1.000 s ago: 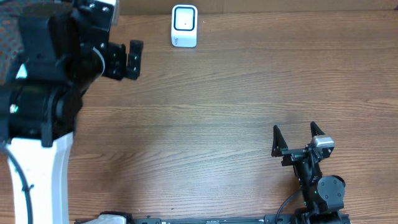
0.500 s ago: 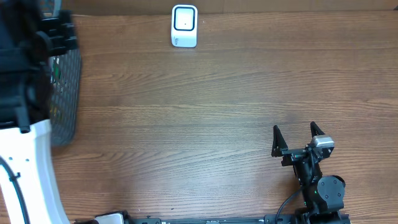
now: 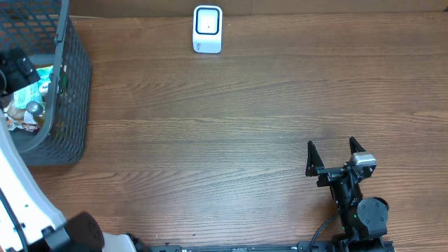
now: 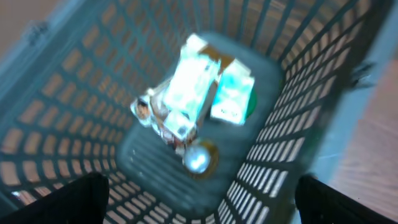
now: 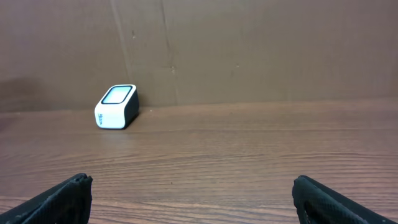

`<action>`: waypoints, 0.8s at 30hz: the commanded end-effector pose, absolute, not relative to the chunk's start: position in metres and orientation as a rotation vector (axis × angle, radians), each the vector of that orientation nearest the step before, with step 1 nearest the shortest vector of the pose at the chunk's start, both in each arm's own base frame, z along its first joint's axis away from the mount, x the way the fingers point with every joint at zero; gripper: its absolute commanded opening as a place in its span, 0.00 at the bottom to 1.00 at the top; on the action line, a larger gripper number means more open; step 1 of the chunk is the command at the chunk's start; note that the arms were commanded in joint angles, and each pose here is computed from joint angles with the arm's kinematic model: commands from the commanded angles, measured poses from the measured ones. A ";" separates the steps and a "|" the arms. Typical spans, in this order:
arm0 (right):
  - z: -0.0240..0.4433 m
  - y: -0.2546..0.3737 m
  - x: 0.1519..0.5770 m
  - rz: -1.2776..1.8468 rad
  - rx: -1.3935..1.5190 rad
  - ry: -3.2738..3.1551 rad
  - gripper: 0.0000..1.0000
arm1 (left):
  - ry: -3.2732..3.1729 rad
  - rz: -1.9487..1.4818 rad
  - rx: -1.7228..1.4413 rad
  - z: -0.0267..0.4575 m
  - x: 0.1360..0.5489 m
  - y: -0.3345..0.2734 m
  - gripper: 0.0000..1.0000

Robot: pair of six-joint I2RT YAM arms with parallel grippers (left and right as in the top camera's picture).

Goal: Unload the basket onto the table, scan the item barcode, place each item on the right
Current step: 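Move the left gripper up and into the grey basket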

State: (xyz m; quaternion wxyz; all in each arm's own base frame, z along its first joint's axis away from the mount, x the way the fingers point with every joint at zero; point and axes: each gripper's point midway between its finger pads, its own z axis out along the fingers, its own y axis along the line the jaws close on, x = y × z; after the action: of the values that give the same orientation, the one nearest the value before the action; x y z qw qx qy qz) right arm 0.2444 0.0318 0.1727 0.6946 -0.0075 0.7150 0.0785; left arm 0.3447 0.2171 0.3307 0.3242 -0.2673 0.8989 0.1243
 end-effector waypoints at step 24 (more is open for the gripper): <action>0.170 0.030 0.245 0.168 -0.016 1.594 1.00 | 2.744 0.081 -0.782 0.194 0.360 0.234 0.93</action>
State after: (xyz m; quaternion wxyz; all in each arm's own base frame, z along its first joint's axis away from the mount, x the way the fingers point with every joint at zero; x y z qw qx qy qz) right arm 0.2444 0.0318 0.1728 0.6948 -0.0076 0.7149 0.0784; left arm 0.3569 0.2379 0.2076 0.1593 -0.2848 0.9444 0.0395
